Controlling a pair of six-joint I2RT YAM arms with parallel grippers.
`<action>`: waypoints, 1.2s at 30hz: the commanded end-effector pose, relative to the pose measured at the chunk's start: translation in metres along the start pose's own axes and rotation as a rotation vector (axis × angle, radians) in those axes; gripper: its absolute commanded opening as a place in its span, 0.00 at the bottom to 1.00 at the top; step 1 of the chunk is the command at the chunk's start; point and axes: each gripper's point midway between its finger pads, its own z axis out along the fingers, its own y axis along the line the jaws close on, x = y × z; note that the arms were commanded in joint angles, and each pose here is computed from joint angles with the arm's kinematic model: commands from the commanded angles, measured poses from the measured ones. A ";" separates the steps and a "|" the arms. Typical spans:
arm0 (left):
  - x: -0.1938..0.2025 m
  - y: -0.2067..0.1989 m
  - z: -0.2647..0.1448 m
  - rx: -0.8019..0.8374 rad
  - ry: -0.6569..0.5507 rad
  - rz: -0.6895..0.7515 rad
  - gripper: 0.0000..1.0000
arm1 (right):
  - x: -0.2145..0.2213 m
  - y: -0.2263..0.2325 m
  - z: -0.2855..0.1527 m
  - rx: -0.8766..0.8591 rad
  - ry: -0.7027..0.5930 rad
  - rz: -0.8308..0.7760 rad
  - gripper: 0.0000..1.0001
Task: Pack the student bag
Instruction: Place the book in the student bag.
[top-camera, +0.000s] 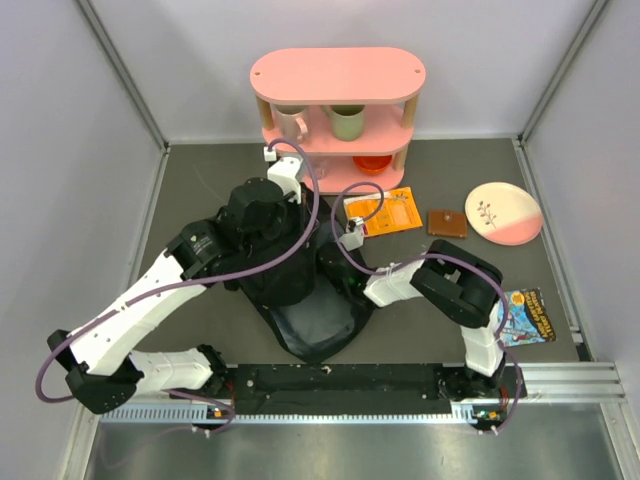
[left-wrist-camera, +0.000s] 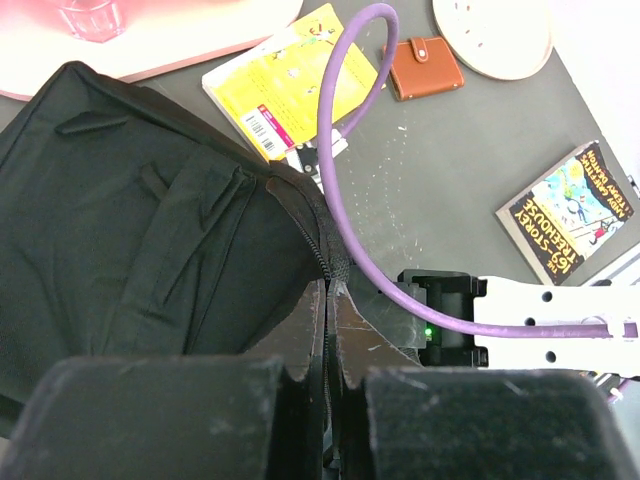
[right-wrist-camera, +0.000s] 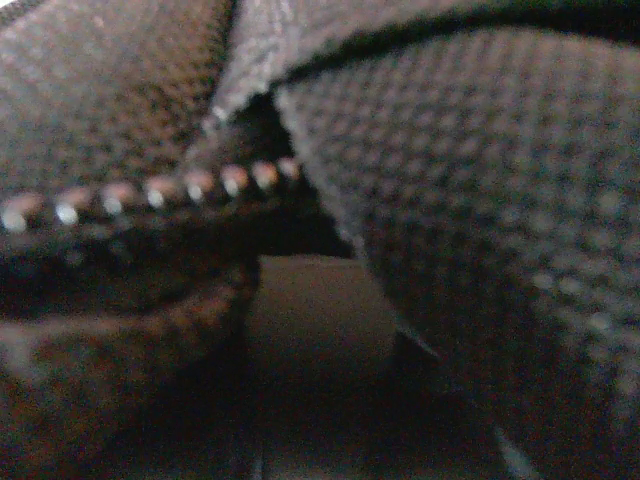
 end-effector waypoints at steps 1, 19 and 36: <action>-0.036 -0.009 -0.012 0.057 -0.139 -0.049 0.00 | -0.007 0.014 -0.004 -0.035 -0.031 0.010 0.41; -0.028 0.023 -0.009 -0.001 -0.139 -0.089 0.00 | 0.004 -0.018 -0.068 -0.026 0.212 0.001 0.75; -0.021 0.022 -0.001 0.015 -0.116 -0.097 0.00 | -0.019 0.007 -0.097 -0.112 0.160 0.061 0.00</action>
